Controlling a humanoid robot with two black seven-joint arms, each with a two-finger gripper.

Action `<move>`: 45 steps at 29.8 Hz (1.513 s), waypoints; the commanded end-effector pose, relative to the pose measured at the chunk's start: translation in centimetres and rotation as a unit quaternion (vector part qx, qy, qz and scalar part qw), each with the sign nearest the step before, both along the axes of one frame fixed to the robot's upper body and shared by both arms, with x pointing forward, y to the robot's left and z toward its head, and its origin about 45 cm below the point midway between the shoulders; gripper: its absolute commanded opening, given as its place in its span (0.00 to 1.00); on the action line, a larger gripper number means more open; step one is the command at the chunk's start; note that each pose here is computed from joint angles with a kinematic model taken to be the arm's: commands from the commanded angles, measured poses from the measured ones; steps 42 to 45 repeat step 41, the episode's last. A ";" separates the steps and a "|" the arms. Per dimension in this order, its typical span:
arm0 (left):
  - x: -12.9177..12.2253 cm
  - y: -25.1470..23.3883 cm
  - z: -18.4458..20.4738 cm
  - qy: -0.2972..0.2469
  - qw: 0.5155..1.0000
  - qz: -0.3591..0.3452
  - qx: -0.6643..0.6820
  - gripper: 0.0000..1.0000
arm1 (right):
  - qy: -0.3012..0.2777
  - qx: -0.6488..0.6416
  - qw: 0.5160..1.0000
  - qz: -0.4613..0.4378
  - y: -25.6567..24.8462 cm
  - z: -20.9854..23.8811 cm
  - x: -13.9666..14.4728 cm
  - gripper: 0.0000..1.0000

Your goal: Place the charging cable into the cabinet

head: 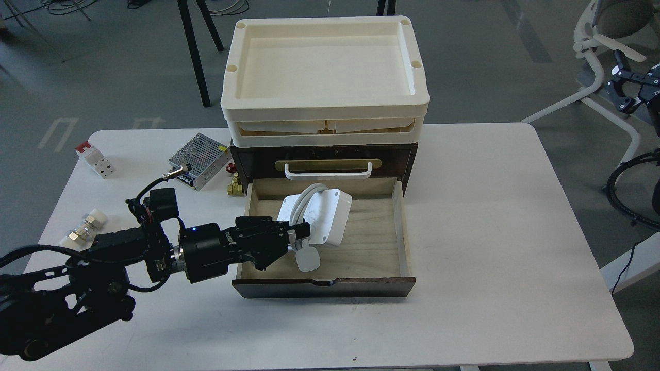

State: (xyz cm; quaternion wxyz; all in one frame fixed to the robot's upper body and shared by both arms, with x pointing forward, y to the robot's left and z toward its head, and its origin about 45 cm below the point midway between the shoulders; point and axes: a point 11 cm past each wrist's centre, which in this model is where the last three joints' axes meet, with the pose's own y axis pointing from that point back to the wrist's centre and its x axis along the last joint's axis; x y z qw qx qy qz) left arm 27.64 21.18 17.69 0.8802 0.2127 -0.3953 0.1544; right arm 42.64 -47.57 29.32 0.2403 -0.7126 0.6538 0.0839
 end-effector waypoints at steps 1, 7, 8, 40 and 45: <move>1.4 0.1 -2.6 0.018 0.999 0.030 0.008 0.00 | 0.001 0.001 1.000 0.001 0.1 -0.1 0.0 1.00; 1.7 0.2 -4.3 0.038 0.998 0.041 0.017 0.33 | 0.001 0.000 1.000 0.000 0.0 -0.1 0.0 1.00; 1.9 0.1 -4.1 0.038 0.998 0.041 0.015 0.60 | 0.000 0.001 1.000 0.000 0.0 -0.1 0.0 1.00; 14.5 20.2 16.3 0.168 0.717 0.271 -0.620 0.99 | -0.057 0.091 0.988 0.112 12.6 2.0 4.7 1.00; 14.5 20.2 16.2 0.169 0.716 0.272 -0.620 0.99 | -0.059 0.093 0.988 0.111 12.5 2.1 4.6 1.00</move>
